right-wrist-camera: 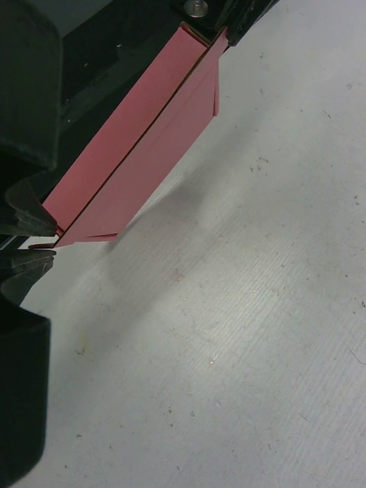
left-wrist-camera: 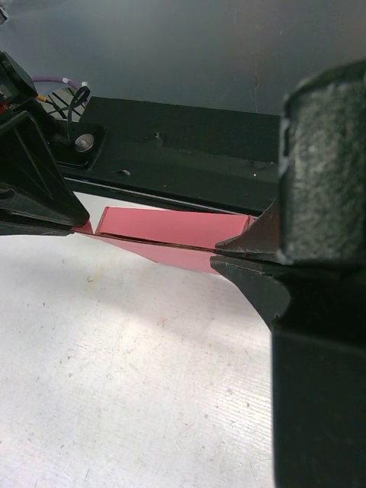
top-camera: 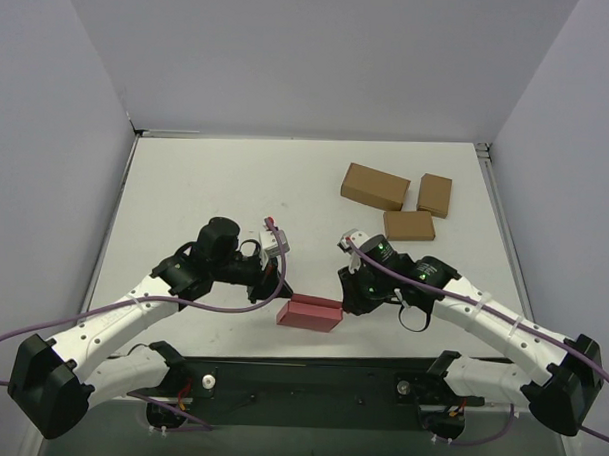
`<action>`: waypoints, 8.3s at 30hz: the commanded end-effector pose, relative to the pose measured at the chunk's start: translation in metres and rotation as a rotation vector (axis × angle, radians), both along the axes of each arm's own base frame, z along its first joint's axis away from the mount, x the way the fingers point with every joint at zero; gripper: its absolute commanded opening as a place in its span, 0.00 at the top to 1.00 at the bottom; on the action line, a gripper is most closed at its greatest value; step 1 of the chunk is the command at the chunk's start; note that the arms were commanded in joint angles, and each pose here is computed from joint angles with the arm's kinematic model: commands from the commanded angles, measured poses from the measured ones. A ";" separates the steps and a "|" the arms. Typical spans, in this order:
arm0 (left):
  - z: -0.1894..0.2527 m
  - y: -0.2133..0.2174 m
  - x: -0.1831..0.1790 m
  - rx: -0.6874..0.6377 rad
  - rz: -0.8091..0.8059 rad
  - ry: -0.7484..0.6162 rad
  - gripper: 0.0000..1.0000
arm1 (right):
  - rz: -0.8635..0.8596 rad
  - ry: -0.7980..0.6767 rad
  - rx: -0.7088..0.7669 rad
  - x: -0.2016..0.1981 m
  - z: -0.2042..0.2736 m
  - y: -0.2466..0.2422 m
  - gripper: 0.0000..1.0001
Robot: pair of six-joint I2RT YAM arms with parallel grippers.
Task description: Fold the paper box
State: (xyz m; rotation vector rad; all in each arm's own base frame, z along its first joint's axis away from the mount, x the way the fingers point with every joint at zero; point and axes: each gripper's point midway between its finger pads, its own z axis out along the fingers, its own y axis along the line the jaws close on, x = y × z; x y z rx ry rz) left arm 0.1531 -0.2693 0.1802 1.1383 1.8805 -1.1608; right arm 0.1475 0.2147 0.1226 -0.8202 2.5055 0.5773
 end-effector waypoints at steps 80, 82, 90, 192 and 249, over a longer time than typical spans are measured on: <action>-0.043 -0.036 0.085 0.087 0.778 -0.291 1.00 | -0.743 -0.332 0.024 0.088 -0.011 0.004 1.00; -0.046 -0.036 0.083 0.083 0.782 -0.297 1.00 | -0.745 -0.309 0.038 0.088 -0.013 0.005 1.00; -0.050 -0.038 0.081 0.086 0.790 -0.316 1.00 | -0.753 -0.274 0.048 0.088 -0.022 0.003 1.00; -0.156 -0.012 0.046 0.134 0.930 -0.346 1.00 | -0.769 -0.404 -0.147 0.048 -0.075 -0.055 1.00; -0.157 -0.017 0.045 0.246 0.849 -0.471 1.00 | -0.874 -0.068 0.269 0.063 -0.032 -0.031 0.57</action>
